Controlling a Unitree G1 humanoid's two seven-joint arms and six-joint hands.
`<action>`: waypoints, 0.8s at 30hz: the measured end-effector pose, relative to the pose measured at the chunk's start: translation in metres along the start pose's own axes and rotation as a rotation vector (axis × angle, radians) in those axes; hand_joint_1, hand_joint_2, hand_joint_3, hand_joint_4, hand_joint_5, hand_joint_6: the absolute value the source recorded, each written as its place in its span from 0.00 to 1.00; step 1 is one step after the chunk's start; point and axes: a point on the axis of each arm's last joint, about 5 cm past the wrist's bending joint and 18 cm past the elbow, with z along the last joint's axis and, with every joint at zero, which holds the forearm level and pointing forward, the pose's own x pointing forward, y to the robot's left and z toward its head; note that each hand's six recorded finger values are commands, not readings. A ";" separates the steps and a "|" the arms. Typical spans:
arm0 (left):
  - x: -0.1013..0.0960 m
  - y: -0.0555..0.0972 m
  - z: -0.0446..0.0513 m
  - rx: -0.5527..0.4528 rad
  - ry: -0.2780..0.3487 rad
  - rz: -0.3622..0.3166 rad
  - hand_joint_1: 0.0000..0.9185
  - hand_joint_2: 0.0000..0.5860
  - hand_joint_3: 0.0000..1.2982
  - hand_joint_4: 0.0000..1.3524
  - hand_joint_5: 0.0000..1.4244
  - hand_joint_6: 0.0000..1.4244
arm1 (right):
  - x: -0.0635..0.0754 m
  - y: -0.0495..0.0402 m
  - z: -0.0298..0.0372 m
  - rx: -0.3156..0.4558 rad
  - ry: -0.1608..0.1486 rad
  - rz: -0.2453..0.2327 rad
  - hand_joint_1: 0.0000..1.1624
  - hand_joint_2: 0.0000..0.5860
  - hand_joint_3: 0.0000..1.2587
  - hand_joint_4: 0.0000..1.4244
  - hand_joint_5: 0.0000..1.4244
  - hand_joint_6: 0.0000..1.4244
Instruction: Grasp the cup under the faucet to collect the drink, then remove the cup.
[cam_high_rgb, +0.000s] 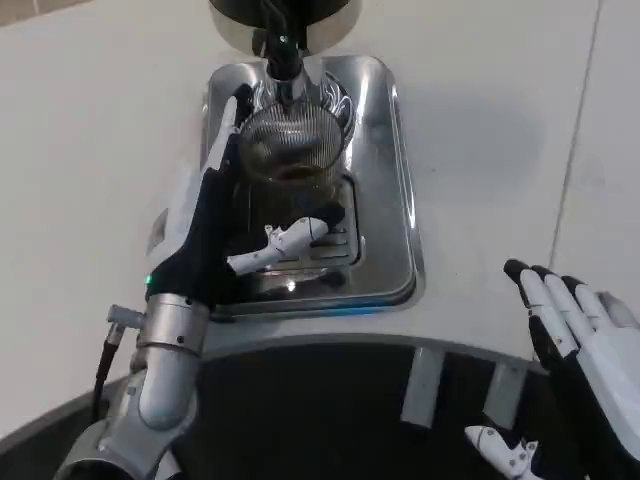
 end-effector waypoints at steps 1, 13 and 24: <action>0.000 -0.001 0.0002 0.000 0.000 0.004 0.62 0.11 0.00 0.00 0.15 0.16 | 0.000 0.0002 0.0006 0.002 0.000 0.004 0.40 0.61 0.00 0.00 0.00 0.00; 0.002 -0.015 0.0066 0.020 -0.004 0.067 0.65 0.11 0.17 0.22 0.43 0.63 | 0.000 -0.0024 0.0033 0.026 0.021 0.017 0.40 0.61 0.00 0.00 0.00 0.00; 0.002 -0.050 0.0212 0.068 0.013 0.189 0.74 0.03 0.62 0.70 0.90 1.00 | 0.003 -0.0066 0.0084 0.057 0.053 0.028 0.40 0.61 0.00 0.00 0.00 0.00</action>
